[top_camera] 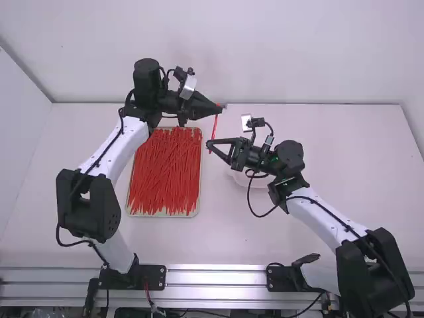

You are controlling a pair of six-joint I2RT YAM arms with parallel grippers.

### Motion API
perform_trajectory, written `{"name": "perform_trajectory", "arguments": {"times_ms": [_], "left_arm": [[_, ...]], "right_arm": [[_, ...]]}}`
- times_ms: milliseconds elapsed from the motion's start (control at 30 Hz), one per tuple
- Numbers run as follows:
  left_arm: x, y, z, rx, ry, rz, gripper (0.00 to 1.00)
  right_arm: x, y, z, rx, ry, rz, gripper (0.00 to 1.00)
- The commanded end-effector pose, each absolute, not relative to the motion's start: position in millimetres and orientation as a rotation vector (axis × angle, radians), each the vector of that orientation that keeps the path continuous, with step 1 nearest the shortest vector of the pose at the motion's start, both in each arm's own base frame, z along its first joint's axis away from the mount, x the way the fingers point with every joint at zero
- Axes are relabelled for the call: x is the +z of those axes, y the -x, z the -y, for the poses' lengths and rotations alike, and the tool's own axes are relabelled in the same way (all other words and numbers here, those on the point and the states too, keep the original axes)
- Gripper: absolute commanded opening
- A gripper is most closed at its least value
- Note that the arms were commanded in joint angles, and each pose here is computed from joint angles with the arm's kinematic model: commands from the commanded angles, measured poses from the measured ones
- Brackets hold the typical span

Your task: Fasten the cable tie

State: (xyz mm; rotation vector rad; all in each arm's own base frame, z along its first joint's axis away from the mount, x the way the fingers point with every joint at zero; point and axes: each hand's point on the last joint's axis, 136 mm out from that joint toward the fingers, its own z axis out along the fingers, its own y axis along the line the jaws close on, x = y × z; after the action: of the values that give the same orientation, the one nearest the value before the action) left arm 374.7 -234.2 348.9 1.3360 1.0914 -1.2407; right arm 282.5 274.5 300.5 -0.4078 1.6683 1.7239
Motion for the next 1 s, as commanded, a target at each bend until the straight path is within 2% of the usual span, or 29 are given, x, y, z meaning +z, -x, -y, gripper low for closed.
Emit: {"name": "perform_trajectory", "arguments": {"times_ms": [0, 233, 967], "left_arm": [[338, -371, 232, -1.208, -1.369, -1.030, 0.02], [317, -371, 227, -1.089, -1.413, -0.921, 0.01], [319, -367, 230, -1.071, -1.438, -0.865, 0.02]], "right_arm": [[311, -281, -276, 1.744, 0.420, -1.660, 0.00], [308, -282, -276, 1.772, 0.386, -1.691, 0.00], [294, -294, -271, 1.742, 0.298, -1.761, 0.00]]}}
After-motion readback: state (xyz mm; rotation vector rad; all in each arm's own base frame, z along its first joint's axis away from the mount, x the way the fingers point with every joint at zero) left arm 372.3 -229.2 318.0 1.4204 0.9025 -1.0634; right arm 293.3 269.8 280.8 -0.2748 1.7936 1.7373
